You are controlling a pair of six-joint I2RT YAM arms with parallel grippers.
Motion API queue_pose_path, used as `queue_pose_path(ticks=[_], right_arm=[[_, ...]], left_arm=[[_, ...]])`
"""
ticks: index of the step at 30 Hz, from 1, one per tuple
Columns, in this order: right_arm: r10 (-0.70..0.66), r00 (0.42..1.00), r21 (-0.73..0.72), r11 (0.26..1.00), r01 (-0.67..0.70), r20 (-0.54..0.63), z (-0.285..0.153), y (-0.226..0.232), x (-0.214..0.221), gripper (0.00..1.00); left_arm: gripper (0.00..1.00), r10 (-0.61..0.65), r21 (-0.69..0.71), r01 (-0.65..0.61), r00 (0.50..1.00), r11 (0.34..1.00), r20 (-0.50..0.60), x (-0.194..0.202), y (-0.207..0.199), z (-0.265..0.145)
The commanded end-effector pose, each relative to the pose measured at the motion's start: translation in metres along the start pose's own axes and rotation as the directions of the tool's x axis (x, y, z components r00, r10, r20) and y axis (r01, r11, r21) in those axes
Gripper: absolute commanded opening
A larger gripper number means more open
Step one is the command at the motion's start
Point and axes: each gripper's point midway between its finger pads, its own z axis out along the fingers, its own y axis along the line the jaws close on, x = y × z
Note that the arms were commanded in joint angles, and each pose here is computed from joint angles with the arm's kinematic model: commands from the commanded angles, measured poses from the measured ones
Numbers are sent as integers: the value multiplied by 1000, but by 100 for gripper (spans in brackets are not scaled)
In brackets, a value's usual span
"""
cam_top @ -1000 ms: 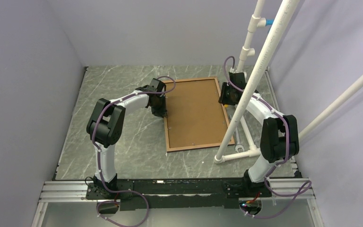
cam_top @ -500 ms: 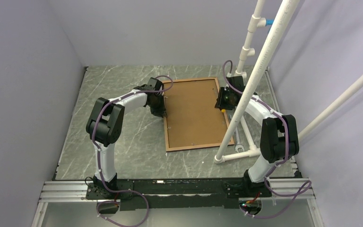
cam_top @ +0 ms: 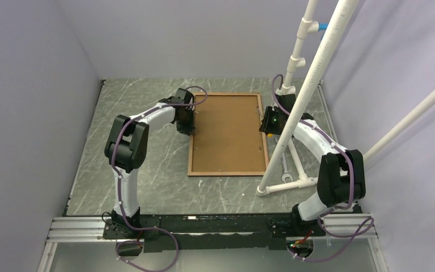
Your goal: Take the photo out of the frame
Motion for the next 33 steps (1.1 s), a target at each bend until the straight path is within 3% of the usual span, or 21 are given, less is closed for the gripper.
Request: queue_pose_path(ticks=[1,8,10,12,13,16,22,27,29,33], right_arm=[[9,997,-23,1000,-7,77,-15,7,-15,0],[11,995,-51,999,-6,103,-23,11,-12,0],[11,992,-74,997,-2,124,-26,15,-14,0],[11,990,-75,997,-1,138,-29,15,-15,0],[9,990,-73,997,1,142,-30,15,-14,0],[12,984,-87,996,3,176,-36,18,-17,0],[28,978,-139,990,1,206,-39,25,-16,0],[40,974,-178,984,1,222,-44,31,-15,0],[42,974,-191,982,1,224,-45,34,-15,0],[41,972,-192,981,5,230,-48,34,-16,0]], left_arm=[[0,171,-136,-163,984,977,54,-30,37,-10],[0,301,-210,-287,953,935,33,-36,58,-16],[21,284,-228,-270,958,936,33,-39,62,-23],[51,273,-257,-246,959,934,75,-48,65,-38],[61,264,-262,-232,960,937,96,-49,67,-44],[78,228,-266,-179,959,947,166,-62,66,-71],[80,72,-305,20,955,952,288,-63,69,-131],[82,-210,-113,277,889,954,407,-32,52,-167],[82,-347,-34,393,846,919,404,-14,47,-173],[82,-569,172,543,770,822,289,30,21,-159]])
